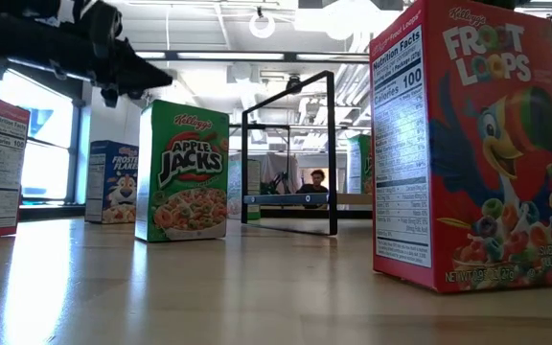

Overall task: Stack cereal on shelf
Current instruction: Put the middle blue cereal box on the shelf

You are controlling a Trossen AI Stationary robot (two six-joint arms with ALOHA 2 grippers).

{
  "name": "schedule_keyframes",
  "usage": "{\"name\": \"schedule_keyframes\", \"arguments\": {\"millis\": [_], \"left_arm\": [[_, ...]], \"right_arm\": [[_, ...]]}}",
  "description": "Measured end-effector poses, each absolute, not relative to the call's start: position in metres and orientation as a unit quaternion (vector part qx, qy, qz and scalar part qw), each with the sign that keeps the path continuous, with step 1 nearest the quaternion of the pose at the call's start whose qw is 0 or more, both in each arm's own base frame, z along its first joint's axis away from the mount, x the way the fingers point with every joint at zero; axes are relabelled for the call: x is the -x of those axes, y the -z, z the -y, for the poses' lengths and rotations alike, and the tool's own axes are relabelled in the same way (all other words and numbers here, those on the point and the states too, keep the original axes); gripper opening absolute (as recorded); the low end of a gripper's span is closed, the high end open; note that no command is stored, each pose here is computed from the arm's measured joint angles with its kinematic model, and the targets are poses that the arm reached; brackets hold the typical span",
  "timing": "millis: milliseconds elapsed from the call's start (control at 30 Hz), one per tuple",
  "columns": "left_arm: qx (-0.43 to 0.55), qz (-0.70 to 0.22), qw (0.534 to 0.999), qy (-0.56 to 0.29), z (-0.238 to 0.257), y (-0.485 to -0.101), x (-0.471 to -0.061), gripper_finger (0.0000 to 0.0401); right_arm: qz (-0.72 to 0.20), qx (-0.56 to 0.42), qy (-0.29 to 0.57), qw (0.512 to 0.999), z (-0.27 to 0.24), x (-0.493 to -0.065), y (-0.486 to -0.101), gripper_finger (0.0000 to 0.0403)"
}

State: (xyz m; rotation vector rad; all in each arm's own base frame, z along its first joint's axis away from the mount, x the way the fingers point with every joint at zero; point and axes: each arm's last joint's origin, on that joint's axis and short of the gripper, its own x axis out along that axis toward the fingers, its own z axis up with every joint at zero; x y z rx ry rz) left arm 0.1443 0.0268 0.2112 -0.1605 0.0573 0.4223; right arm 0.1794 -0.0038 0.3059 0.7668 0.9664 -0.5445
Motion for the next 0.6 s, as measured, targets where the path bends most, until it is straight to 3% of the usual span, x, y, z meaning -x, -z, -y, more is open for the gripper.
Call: {"name": "schedule_keyframes", "arguments": {"millis": [300,433,600], "left_arm": [[0.064,-0.034,0.970,-0.232,-0.033,-0.198,-0.141,0.0001],[0.056,-0.036,0.972,-0.227,-0.034,-0.198,-0.141,0.0001],[0.053,-0.038,0.972,-0.226,-0.034,-0.198,-0.141,0.0000]], "right_arm": [[-0.533,-0.408,0.348,0.655,-0.044,-0.190,-0.284,0.0240],[-0.555,-0.422,0.377,0.610,-0.050,-0.201,-0.270,0.0273],[-0.578,-0.413,0.407,0.574,-0.053,-0.208,-0.258,0.0279]]}}
